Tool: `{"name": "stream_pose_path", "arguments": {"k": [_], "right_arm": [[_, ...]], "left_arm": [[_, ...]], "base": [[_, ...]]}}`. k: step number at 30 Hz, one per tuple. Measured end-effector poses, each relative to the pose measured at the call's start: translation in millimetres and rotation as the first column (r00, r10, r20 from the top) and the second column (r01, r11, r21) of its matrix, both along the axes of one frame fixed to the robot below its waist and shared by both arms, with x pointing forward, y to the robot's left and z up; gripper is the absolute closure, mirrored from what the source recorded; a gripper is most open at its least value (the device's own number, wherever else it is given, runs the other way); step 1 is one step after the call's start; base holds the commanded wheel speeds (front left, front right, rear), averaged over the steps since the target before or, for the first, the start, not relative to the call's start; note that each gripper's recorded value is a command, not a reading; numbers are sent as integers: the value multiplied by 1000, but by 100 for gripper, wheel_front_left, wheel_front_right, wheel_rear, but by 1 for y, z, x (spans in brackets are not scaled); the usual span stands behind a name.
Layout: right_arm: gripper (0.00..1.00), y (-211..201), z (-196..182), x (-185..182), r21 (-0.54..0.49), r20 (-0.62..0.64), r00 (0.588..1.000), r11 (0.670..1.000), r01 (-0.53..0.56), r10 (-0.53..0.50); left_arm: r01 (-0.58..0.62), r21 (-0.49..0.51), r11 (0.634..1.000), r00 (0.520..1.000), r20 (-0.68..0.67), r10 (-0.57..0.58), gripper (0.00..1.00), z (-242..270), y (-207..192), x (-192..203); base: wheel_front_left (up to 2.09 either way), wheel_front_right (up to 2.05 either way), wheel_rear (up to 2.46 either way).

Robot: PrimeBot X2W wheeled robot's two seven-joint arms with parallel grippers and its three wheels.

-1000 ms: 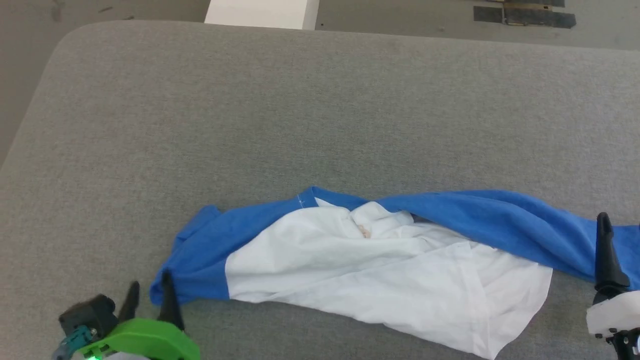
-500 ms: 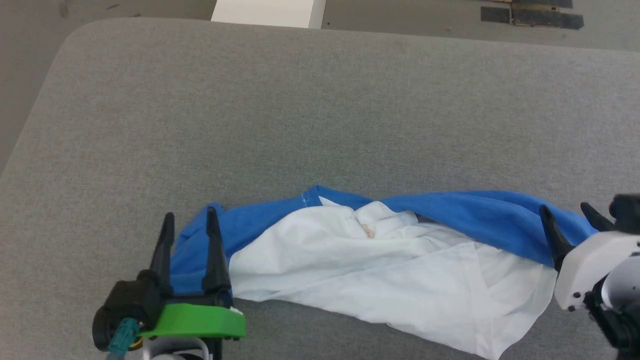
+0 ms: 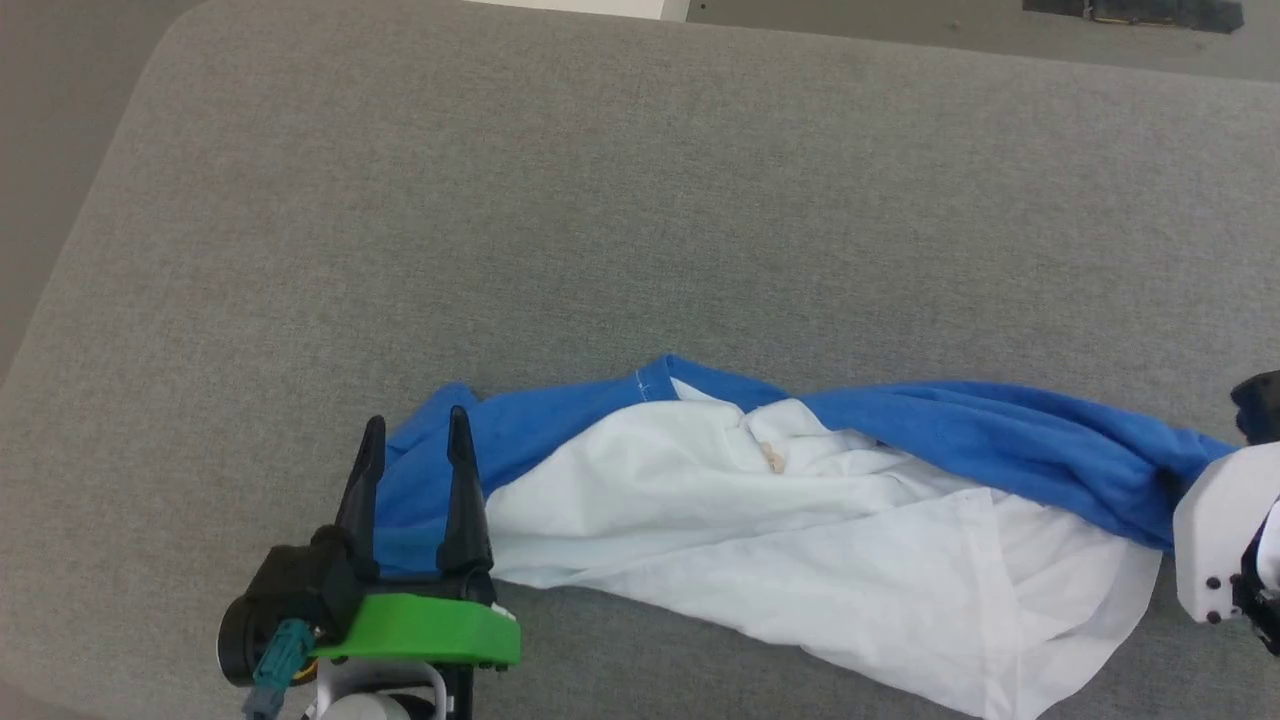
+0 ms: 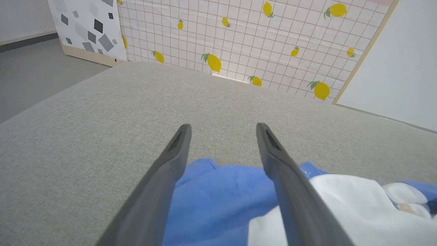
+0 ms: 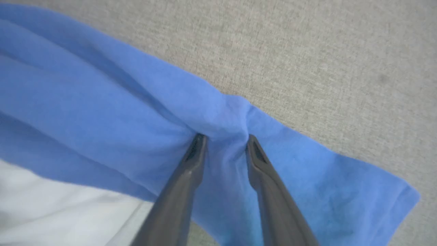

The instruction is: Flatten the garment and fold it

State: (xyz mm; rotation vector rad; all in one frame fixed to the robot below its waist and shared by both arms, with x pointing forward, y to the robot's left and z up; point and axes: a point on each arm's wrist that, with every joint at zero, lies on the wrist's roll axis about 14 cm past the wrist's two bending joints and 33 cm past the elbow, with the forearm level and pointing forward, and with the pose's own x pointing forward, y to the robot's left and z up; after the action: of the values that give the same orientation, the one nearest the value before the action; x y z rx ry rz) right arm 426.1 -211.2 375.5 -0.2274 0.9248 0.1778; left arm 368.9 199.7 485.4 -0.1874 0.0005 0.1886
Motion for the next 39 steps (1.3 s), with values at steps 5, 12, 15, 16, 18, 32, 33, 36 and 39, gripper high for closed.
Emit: {"name": "stream_pose_path", "arguments": {"k": [5, 12, 15, 16, 18, 32, 33, 36, 39], "right_arm": [[100, -13, 36, 36, 17, 203, 978, 999, 33, -36], [100, -87, 144, 112, -119, 583, 811, 981, 152, -54], [100, -133, 158, 121, -212, 620, 781, 944, 254, -71], [100, -154, 160, 120, -249, 624, 776, 920, 303, -87], [100, -189, 165, 116, -338, 629, 772, 863, 375, -89], [0, -164, 51, 111, -179, 484, 843, 916, 359, -236], [0, -150, 57, 117, -133, 503, 832, 931, 340, -232], [0, -100, 80, 127, -2, 554, 808, 970, 243, -201], [0, -45, 99, 119, 89, 557, 819, 991, 102, -135]], "left_arm": [[19, 2, 1000, 1000, 4, -19, 0, 0, -5, 5], [78, 2, 997, 997, 23, -78, 0, -1, -19, 28], [105, -2, 994, 994, 14, -105, 0, -7, -25, 36], [111, -4, 994, 994, 9, -111, 0, -9, -27, 39], [125, -10, 992, 992, 2, -125, 0, -13, -31, 43], [150, -22, 989, 986, -74, -151, 0, -41, -40, 47], [153, -22, 988, 986, -70, -155, 0, -40, -41, 46], [162, -20, 987, 986, -46, -162, 0, -31, -42, 45], [168, -17, 986, 985, -20, -169, 0, -21, -44, 43]], "base": [[0, 0, 0], [0, 0, 0], [0, 0, 0], [0, 0, 0], [0, 0, 0], [0, 0, 0], [0, 0, 0], [0, 0, 0], [0, 0, 0]]}}
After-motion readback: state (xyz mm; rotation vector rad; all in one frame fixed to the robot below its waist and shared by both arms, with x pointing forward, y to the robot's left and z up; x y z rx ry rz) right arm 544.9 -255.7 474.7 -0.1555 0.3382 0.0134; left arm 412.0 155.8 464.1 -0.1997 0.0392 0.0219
